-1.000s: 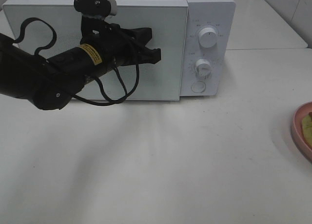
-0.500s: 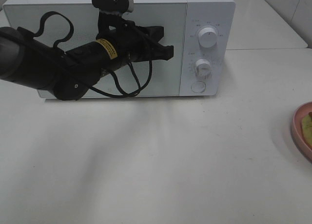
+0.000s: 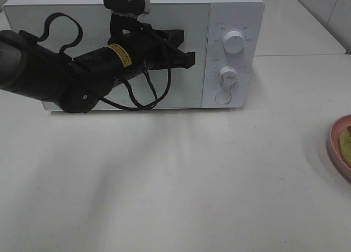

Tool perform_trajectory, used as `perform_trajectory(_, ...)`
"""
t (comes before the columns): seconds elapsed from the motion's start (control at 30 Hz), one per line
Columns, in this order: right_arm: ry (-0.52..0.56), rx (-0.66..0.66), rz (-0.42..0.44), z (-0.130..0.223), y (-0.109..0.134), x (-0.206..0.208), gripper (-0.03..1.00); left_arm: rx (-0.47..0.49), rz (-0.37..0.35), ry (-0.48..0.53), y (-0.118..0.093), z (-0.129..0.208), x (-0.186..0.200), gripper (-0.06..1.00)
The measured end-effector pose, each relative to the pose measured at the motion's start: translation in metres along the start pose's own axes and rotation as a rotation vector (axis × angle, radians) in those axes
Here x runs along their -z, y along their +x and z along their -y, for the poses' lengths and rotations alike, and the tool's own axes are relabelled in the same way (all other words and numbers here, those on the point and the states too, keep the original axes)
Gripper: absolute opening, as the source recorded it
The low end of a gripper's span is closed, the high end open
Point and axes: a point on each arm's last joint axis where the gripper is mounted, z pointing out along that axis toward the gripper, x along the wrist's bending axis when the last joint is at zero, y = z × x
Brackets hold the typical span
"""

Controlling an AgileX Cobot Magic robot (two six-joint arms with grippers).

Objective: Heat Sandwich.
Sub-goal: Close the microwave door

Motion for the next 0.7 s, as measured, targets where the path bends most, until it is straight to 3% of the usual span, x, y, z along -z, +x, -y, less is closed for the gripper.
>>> perform_trajectory(0.5,0.0,0.0,0.0,0.0,0.0,0.0,0.76,0.093,-0.121,0.01,0.017,0.004,0.045,0.0)
perform_trajectory(0.7,0.0,0.0,0.0,0.0,0.0,0.0,0.76,0.088,-0.114,0.005,0.012,-0.004,0.072,0.0)
